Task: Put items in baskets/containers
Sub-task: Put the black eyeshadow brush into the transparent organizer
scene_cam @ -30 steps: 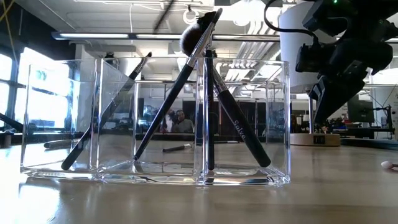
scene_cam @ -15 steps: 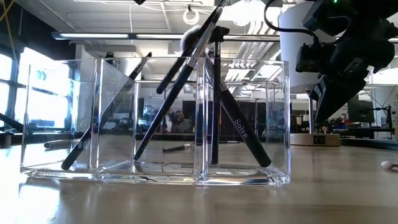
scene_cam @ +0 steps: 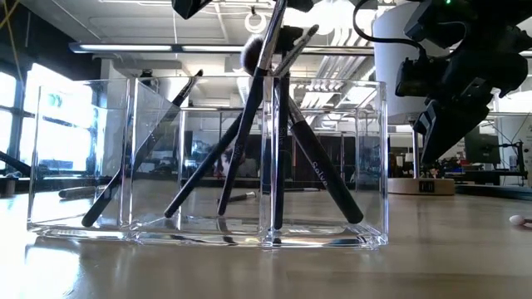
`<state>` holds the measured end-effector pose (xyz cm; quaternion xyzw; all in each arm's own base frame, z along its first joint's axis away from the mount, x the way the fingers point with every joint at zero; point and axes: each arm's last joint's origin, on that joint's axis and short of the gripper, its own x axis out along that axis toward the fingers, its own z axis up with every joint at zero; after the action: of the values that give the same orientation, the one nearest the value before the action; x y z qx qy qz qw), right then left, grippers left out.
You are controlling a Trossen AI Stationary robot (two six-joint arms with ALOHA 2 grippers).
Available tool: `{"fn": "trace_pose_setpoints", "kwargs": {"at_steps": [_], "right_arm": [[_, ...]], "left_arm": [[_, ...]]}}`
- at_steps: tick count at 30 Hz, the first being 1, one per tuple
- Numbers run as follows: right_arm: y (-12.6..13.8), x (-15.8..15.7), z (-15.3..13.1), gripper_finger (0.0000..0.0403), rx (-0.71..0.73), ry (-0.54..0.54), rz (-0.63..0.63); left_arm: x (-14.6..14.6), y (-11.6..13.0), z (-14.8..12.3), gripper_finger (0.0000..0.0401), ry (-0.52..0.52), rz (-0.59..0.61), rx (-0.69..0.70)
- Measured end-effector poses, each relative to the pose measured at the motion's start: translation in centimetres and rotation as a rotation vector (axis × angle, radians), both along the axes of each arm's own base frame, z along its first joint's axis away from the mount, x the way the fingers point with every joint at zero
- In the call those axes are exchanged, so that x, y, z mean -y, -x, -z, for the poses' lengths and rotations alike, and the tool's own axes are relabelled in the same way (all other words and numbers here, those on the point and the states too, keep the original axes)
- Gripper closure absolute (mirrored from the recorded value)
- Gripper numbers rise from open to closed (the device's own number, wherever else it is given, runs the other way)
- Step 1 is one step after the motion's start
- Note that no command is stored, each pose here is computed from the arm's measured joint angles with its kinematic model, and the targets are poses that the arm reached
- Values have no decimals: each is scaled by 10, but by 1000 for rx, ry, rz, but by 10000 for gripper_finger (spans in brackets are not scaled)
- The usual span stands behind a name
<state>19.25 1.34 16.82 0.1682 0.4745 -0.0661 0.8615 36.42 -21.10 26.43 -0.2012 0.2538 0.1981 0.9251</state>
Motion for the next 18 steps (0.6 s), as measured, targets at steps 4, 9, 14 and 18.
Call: {"fn": "trace_pose_setpoints", "kwargs": {"at_steps": [4,9,14,18], "right_arm": [[0,0,0,401,0,0,0],[0,0,0,400,0,-4,6],[-2,0,-1,397,27,-15,25],[-9,0,-6,401,110,-36,47]], "left_arm": [[0,0,0,301,-2,1,-1],[-6,8,-9,275,17,-50,2],[-23,29,-29,286,87,-162,-33],[-38,42,-30,325,56,-136,-191]]}}
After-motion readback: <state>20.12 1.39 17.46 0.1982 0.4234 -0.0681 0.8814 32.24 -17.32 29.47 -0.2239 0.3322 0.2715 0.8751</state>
